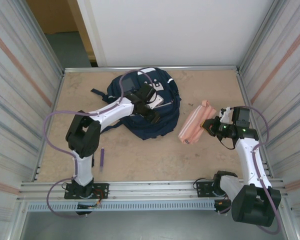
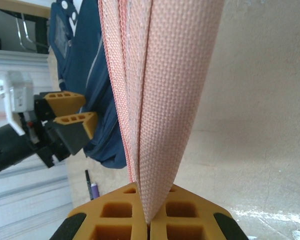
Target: Pack the student bag
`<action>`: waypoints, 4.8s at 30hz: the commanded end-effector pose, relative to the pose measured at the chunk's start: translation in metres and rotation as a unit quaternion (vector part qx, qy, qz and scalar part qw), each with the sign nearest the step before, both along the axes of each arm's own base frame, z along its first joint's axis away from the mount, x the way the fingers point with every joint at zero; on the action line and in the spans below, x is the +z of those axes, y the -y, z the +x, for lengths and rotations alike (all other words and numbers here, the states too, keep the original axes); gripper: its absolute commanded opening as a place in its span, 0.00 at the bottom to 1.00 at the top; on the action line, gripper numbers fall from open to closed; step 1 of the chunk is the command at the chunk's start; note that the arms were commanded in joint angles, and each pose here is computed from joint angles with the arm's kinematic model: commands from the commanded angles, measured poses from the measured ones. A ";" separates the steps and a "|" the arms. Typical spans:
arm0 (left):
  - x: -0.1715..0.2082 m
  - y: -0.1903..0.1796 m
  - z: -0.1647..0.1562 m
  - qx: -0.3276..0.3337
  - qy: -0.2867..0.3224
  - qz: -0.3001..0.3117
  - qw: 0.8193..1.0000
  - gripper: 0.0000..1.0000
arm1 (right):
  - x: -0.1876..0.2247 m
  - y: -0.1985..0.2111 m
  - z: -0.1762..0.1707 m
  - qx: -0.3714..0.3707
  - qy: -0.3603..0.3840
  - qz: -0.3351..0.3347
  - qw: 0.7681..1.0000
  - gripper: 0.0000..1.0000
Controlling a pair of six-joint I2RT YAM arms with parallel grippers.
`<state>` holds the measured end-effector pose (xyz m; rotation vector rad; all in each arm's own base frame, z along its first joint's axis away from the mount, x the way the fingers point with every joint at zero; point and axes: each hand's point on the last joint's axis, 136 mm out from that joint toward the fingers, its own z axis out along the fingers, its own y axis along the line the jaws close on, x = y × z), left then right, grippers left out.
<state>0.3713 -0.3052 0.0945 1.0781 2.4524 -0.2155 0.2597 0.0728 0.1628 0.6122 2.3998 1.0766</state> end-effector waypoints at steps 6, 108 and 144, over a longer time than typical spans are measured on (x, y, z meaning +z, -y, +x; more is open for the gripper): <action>0.014 -0.014 0.021 0.000 0.102 0.099 0.990 0.13 | 0.011 -0.003 -0.005 0.006 0.015 0.003 1.000 0.00; 0.102 -0.079 -0.056 0.198 -0.047 -0.270 0.941 0.49 | -0.014 -0.010 0.103 0.003 -0.040 -0.212 0.977 0.49; -0.045 -0.143 -0.026 0.451 -0.170 -0.191 0.855 0.12 | 0.010 -0.209 0.011 0.269 0.094 -0.217 0.934 0.42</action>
